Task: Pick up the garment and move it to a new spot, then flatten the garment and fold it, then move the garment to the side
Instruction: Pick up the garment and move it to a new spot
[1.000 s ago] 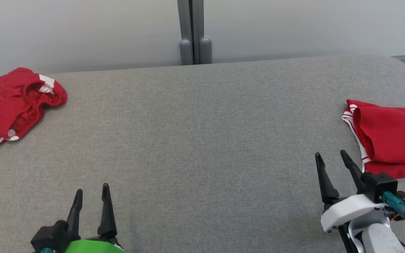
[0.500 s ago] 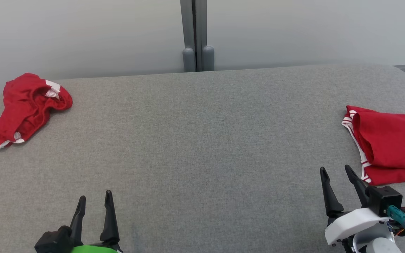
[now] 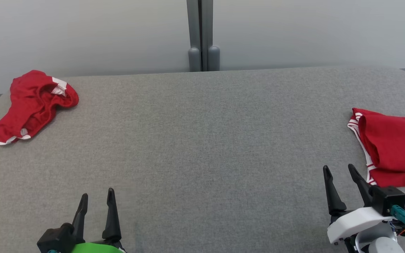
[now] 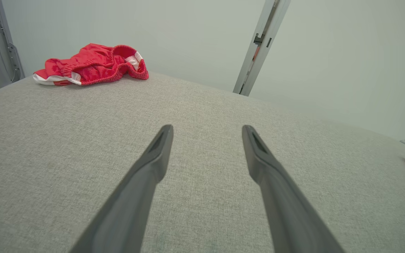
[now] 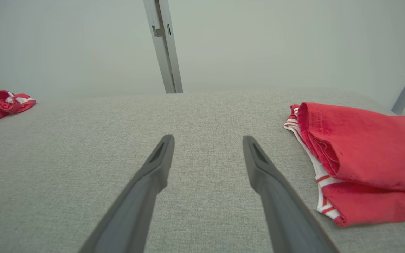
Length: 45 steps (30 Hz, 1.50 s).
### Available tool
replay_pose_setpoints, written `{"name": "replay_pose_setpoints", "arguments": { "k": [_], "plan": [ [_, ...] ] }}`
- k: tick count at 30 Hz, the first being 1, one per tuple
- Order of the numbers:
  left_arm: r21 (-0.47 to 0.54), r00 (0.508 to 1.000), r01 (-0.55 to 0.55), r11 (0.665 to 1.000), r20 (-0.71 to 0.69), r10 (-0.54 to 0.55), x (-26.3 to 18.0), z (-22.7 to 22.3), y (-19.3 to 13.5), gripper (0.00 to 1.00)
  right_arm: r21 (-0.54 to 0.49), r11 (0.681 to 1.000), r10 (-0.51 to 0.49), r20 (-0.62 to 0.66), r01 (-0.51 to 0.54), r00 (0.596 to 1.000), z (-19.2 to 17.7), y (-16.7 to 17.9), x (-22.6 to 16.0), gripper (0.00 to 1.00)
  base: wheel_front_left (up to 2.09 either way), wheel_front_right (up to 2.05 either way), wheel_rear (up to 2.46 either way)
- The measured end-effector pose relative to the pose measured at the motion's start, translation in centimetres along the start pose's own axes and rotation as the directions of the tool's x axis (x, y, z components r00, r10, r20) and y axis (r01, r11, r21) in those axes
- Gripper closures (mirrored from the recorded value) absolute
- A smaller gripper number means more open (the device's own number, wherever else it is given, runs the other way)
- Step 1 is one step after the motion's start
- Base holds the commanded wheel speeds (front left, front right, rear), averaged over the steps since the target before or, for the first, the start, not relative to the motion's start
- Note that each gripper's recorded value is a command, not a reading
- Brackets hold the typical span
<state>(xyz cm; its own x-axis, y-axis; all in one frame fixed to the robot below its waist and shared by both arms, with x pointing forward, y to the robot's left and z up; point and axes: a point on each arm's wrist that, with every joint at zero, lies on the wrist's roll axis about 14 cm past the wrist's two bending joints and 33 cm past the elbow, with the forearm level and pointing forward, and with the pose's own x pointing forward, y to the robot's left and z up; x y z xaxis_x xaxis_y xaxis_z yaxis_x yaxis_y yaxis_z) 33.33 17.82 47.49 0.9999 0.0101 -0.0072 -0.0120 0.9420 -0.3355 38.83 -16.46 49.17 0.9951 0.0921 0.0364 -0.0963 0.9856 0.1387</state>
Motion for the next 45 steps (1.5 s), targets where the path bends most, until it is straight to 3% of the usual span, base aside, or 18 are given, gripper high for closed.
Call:
{"name": "replay_pose_setpoints", "arguments": {
  "k": [6,15,30,40,45],
  "plan": [
    [0.000,0.999,-0.037,0.999,0.031,0.037,-0.6,0.9,1.1,0.00,-0.009,0.999,0.035,-0.002,-0.035,0.999,-0.1,1.1,0.9,0.00,0.00,0.00,0.00],
    [-0.003,0.980,-0.175,0.985,0.096,0.174,-3.1,2.9,4.9,0.00,-0.002,0.979,0.206,-0.030,-0.206,0.978,-1.3,7.1,3.2,0.00,0.00,0.00,0.00],
    [-0.024,0.893,-0.409,0.912,0.193,0.406,-10.0,5.4,10.8,0.00,0.028,0.882,0.472,-0.064,-0.471,0.879,-2.8,17.6,4.4,0.00,0.00,0.00,0.00],
    [-0.005,0.884,-0.428,0.904,0.205,0.420,-10.2,6.0,11.4,0.00,0.016,0.874,0.487,-0.051,-0.487,0.872,-2.6,18.2,4.9,0.00,0.00,0.00,0.00],
    [0.094,0.890,-0.384,0.918,0.304,0.341,-7.1,10.6,11.7,0.00,-0.011,0.879,0.476,-0.045,-0.476,0.879,-2.6,17.6,5.7,0.00,0.00,0.00,0.00]
  ]
}}
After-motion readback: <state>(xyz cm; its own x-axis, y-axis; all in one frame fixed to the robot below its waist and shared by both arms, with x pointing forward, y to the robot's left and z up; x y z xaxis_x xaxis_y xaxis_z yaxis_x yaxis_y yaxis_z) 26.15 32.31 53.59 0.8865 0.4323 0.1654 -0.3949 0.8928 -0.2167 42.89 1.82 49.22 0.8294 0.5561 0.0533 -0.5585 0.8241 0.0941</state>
